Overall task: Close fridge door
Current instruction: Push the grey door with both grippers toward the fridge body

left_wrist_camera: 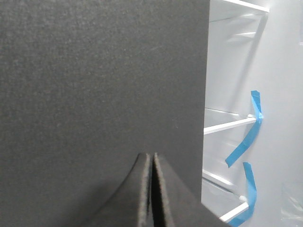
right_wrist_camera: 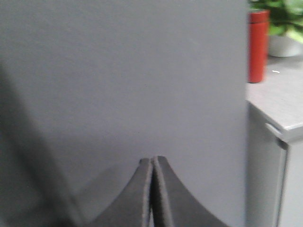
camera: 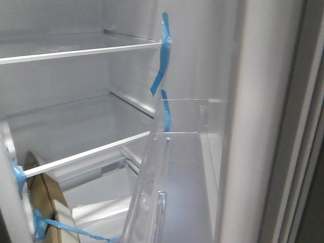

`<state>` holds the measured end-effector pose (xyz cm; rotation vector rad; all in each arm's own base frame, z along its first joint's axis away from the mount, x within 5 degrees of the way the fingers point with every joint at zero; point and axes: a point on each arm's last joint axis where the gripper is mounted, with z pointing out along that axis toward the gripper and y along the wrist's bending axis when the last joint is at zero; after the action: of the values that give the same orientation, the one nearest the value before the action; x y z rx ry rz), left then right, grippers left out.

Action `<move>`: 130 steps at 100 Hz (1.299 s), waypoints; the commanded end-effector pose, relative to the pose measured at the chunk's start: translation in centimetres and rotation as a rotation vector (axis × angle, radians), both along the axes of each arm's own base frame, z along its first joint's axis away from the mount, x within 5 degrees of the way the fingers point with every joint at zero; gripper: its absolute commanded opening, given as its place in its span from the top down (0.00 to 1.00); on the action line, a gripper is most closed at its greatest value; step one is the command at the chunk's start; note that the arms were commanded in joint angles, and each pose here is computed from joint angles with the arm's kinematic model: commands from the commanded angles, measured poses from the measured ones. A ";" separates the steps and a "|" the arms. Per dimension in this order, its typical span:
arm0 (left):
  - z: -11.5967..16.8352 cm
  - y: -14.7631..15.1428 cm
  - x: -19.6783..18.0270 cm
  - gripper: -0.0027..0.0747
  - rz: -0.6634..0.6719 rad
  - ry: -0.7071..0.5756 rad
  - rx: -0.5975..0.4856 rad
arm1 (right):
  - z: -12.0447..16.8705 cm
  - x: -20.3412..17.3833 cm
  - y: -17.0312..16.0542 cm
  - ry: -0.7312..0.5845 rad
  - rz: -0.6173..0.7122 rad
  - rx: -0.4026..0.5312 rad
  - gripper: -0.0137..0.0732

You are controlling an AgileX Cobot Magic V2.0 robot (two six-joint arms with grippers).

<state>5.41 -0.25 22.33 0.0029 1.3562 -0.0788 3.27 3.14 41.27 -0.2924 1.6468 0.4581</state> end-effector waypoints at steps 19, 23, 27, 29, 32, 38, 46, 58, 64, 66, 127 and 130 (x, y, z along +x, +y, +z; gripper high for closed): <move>-0.5 0.0 0.0 0.99 0.005 -0.047 -0.012 | 3.8 1.2 1.1 -0.066 0.143 0.012 0.89; -0.5 0.0 0.0 0.99 0.005 -0.047 -0.012 | 4.2 1.4 1.2 -0.065 0.157 0.012 0.89; -0.5 0.0 0.0 0.99 0.005 -0.047 -0.012 | 4.4 1.7 1.4 -0.060 0.173 0.008 0.89; -0.5 0.0 0.0 0.99 0.005 -0.047 -0.012 | 4.5 1.8 1.5 -0.056 0.180 0.007 0.89; -0.5 0.0 0.0 0.99 0.005 -0.047 -0.012 | 4.7 1.9 1.7 -0.055 0.190 0.009 0.89; -0.5 0.0 0.0 0.99 0.005 -0.047 -0.012 | 5.1 2.3 2.0 -0.052 0.208 0.006 0.89; -0.5 0.0 0.0 0.99 0.005 -0.047 -0.012 | 5.6 2.8 2.4 -0.053 0.239 0.001 0.89; -0.5 0.0 0.0 0.99 0.005 -0.047 -0.012 | 6.3 3.8 3.4 -0.051 0.284 -0.001 0.89; -0.5 0.0 0.0 0.99 0.005 -0.047 -0.012 | 6.4 4.8 3.9 -0.041 0.290 -0.007 0.89; -0.5 0.0 0.0 0.99 0.005 -0.047 -0.012 | 6.4 5.1 4.1 -0.037 0.291 -0.007 0.89; -0.5 0.0 0.0 0.99 0.005 -0.047 -0.012 | 6.2 15.4 13.1 0.008 0.380 -0.051 0.89; -0.5 0.0 0.0 0.99 0.005 -0.047 -0.012 | 6.1 15.9 13.5 0.013 0.381 -0.053 0.89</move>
<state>5.41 -0.25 22.33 0.0029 1.3562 -0.0788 18.19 15.92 45.56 -0.7086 1.7260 0.6918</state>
